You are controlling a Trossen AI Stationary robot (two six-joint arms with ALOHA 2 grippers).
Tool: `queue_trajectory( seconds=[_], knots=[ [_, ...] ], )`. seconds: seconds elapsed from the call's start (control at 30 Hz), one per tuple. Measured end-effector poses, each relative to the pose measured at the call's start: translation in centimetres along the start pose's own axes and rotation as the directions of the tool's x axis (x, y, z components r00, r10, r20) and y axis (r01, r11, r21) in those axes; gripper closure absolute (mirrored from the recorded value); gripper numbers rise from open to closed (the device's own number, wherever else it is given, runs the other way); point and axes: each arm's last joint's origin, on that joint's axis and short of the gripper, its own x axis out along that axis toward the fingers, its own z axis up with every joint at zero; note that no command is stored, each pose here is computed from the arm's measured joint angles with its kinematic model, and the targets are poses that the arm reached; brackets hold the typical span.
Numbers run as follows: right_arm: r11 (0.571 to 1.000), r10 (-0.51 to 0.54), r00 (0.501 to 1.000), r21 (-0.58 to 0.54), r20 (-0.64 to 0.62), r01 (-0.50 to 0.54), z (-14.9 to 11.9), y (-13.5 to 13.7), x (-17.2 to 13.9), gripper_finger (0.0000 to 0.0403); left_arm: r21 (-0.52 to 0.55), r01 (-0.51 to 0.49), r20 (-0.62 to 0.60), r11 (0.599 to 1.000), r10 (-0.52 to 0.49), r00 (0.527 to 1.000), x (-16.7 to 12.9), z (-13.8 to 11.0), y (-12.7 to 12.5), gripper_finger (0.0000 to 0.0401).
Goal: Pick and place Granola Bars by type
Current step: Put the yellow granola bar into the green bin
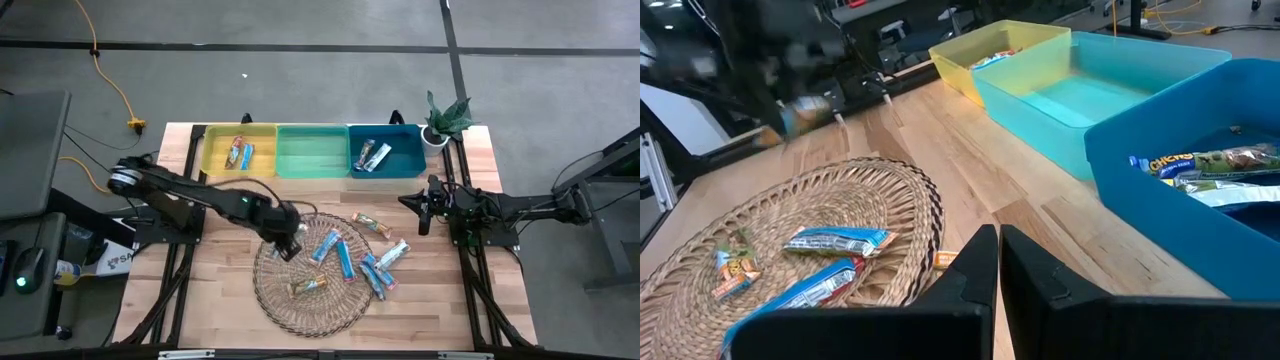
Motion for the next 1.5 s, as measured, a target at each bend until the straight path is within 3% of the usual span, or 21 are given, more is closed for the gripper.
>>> queue_trajectory(
  seconds=[0.1, 0.17, 0.37, 0.47, 0.6, 1.13, 1.23, 1.37, 1.5],
  knots=[
    [1.000, 0.000, 1.000, 0.000, 0.000, 0.000, 0.0, 0.0, 0.0, 0.0402, 0.131, 0.116, 0.136, 0.985, -0.134, 0.982, -3.0, 1.1, -0.2, 0.0311],
    [1.000, 0.000, 1.000, 0.000, 0.001, 0.000, 0.0, 0.0, 0.0, 0.0402, 0.226, 0.192, 0.228, 0.955, -0.244, 0.943, -5.4, 1.6, -0.4, 0.0311],
    [1.000, 0.001, 1.000, 0.000, 0.001, -0.001, 0.0, 0.0, 0.0, 0.0402, 0.424, 0.346, 0.425, 0.837, -0.521, 0.740, -11.9, 3.0, 0.0, 0.0311],
    [1.000, 0.001, 1.000, 0.001, 0.001, -0.001, 0.0, 0.0, 0.0, 0.0402, 0.510, 0.390, 0.460, 0.767, -0.626, 0.630, -14.3, 3.5, 0.4, 0.0311],
    [1.000, 0.000, 1.000, 0.000, 0.001, 0.000, 0.0, 0.0, 0.0, 0.0402, 0.590, 0.410, 0.461, 0.696, -0.707, 0.537, -16.0, 3.8, 0.8, 0.0311],
    [1.000, 0.000, 1.000, 0.000, 0.001, 0.000, 0.0, 0.0, 0.0, 0.0402, 0.616, 0.373, 0.506, 0.694, -0.712, 0.488, -16.8, 5.3, 2.3, 0.0311],
    [1.000, 0.000, 1.000, 0.000, 0.001, 0.000, 0.0, 0.0, 0.0, 0.0402, 0.643, 0.345, 0.533, 0.683, -0.723, 0.439, -17.4, 5.7, 2.5, 0.0311],
    [1.000, 0.001, 1.000, 0.000, 0.001, -0.001, 0.0, 0.0, 0.0, 0.0402, 0.680, 0.272, 0.595, 0.681, -0.729, 0.338, -18.5, 6.5, 2.9, 0.0311],
    [1.000, 0.000, 1.000, 0.000, 0.001, 0.000, 0.0, 0.0, 0.0, 0.0402, 0.646, 0.189, 0.703, 0.739, -0.673, 0.229, -19.8, 7.6, 4.1, 0.0311]
  ],
)
